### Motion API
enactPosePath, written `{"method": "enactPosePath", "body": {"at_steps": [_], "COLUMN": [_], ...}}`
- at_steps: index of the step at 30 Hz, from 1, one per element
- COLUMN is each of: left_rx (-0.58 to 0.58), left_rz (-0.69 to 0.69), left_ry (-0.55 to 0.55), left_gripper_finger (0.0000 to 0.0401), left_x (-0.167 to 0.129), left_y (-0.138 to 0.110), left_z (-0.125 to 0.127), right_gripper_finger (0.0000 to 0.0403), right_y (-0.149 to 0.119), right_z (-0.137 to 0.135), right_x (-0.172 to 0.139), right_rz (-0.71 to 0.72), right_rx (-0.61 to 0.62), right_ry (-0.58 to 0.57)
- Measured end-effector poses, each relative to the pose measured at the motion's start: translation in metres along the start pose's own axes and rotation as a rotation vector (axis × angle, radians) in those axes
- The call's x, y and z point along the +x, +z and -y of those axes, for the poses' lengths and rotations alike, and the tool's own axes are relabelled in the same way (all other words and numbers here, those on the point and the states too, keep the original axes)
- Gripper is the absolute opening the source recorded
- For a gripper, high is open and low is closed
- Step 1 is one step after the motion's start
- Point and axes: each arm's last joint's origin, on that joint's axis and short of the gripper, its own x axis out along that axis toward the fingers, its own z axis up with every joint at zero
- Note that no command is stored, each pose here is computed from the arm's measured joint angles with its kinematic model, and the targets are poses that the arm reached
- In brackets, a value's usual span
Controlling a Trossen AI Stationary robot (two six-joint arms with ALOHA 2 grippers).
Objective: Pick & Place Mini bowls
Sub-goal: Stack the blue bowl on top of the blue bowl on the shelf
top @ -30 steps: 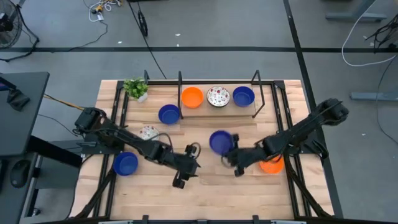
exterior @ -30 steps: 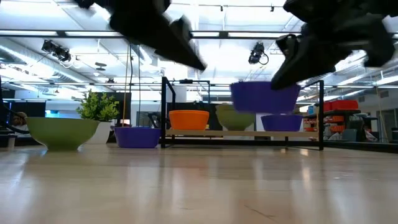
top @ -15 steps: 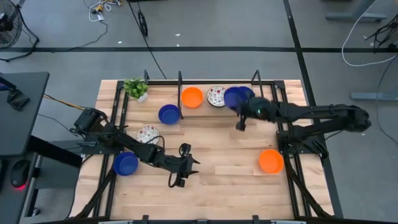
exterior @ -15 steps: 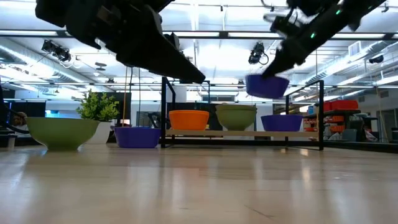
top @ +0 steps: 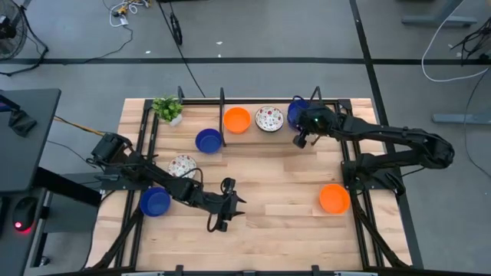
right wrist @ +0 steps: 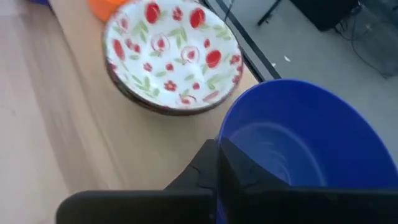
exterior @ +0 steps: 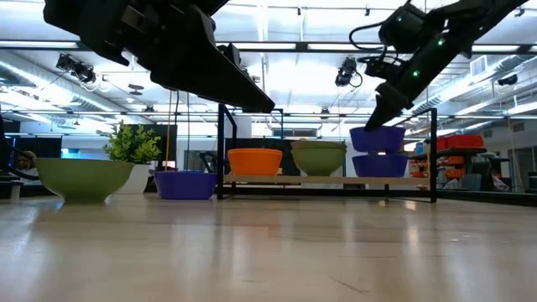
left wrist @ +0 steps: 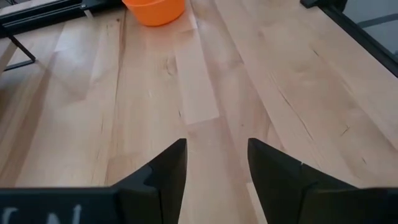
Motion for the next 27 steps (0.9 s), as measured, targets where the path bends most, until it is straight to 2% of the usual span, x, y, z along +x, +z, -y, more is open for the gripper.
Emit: {"method": "enactPosePath", "body": {"at_steps": [17,27], "left_rx": [0.0,-0.006], "left_rz": [-0.001,-0.001], "left_ry": [-0.003,-0.003], "left_gripper_finger": [0.0174,0.0174], "left_x": [0.0,0.0], "left_y": [0.0,0.0], "left_z": [0.0,0.0], "right_gripper_finger": [0.0004,0.0044], "right_y": [-0.01,-0.012], "right_z": [0.004,0.002], "right_x": [0.029,0.036], "right_rz": [-0.113,-0.139], "right_rx": [0.061,0.101], "right_ry": [0.002,0.002]}}
